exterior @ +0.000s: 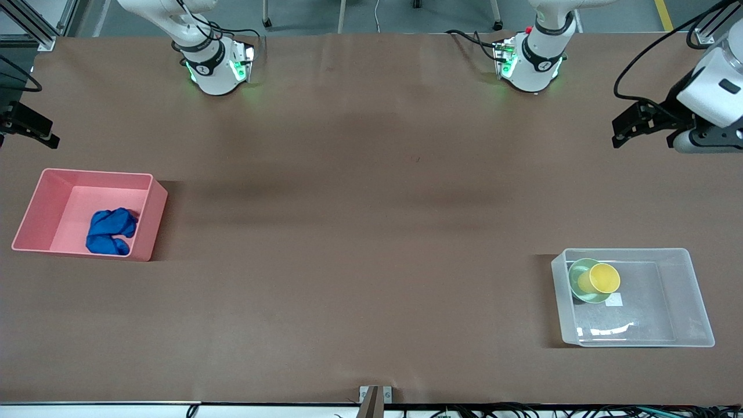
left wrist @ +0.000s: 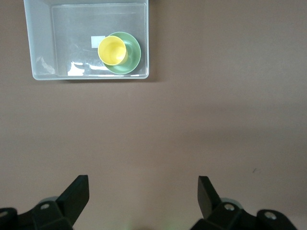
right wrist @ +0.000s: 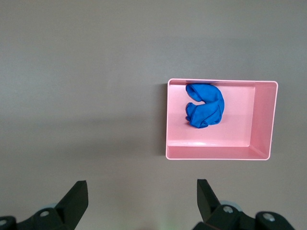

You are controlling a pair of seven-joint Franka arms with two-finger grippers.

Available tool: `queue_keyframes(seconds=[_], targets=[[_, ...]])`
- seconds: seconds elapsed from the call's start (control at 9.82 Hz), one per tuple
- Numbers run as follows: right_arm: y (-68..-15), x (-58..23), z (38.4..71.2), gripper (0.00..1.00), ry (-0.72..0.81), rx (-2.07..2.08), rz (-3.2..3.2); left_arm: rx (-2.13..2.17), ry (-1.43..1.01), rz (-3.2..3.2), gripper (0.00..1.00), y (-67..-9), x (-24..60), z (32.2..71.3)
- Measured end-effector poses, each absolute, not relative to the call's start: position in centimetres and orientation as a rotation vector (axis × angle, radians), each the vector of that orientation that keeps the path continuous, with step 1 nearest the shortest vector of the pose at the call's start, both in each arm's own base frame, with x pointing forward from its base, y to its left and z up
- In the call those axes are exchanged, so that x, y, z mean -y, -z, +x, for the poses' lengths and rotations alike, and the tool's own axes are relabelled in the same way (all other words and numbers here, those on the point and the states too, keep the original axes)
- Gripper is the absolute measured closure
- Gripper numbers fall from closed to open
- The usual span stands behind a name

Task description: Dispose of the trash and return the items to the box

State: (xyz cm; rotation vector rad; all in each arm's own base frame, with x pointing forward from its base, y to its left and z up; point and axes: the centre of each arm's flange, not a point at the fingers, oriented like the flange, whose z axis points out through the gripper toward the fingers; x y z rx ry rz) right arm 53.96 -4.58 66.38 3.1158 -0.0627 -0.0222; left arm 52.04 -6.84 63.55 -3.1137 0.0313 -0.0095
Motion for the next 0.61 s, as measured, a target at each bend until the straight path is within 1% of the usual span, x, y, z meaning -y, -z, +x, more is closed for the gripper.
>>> queue_keyframes(seconds=[0.2, 0.61], targets=[[-66.4, 4.6, 54.0, 0.00, 0.022, 0.063, 3.116, -0.028, 0.041, -3.106, 0.00, -63.6, 6.9, 50.7], [-66.1, 4.6, 54.0, 0.00, 0.029, 0.063, 3.116, 0.024, 0.065, -3.110, 0.00, -64.7, 5.0, 51.1]])
